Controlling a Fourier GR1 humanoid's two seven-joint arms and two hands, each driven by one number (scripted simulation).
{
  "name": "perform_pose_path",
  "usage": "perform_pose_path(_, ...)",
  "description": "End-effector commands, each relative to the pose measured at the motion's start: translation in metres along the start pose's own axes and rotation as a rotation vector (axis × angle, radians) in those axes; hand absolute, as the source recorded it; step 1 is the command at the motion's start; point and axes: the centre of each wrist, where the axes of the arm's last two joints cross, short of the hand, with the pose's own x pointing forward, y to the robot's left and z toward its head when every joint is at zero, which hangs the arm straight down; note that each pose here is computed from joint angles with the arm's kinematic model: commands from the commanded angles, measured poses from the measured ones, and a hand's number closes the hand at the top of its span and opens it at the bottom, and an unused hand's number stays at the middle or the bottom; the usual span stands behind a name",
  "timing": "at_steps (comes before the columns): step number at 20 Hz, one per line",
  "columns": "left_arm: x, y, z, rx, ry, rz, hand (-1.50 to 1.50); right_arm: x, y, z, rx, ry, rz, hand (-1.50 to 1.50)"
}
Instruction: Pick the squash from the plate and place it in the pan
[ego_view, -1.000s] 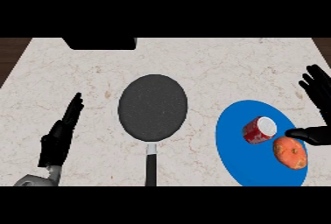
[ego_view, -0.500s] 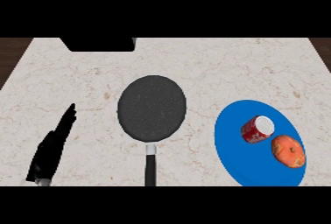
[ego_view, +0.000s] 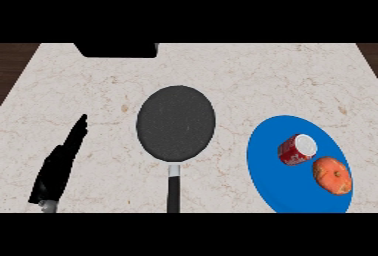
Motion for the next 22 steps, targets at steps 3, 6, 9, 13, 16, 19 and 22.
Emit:
perform_pose_path(3, -0.004, 0.005, 0.01, -0.008, 0.008, 0.003, 0.0, 0.044, -0.006, -0.013, 0.175, 0.01, 0.122, -1.5)
perform_pose_path(6, 0.01, -0.009, 0.001, -0.002, 0.007, -0.005, 0.0, 0.068, 0.017, -0.032, 0.16, 0.056, 0.156, -1.5)
perform_pose_path(9, 0.004, -0.024, 0.0, 0.011, -0.015, 0.01, 0.0, 0.075, 0.026, -0.039, 0.226, 0.112, 0.156, -1.5)
perform_pose_path(13, -0.005, -0.002, 0.009, 0.005, 0.001, -0.001, 0.0, 0.076, 0.036, -0.051, 0.318, 0.148, 0.204, -1.5)
perform_pose_path(16, -0.003, 0.002, 0.014, -0.004, -0.002, 0.0, 0.0, 0.088, 0.053, -0.055, 0.342, 0.173, 0.286, -1.5)
perform_pose_path(19, -0.007, 0.022, 0.007, 0.001, 0.003, 0.008, 0.0, 0.098, 0.06, -0.059, 0.393, 0.224, 0.364, -1.5)
perform_pose_path(22, -0.006, 0.01, 0.008, -0.005, 0.021, 0.0, 0.0, 0.114, 0.077, -0.061, 0.43, 0.272, 0.423, -1.5)
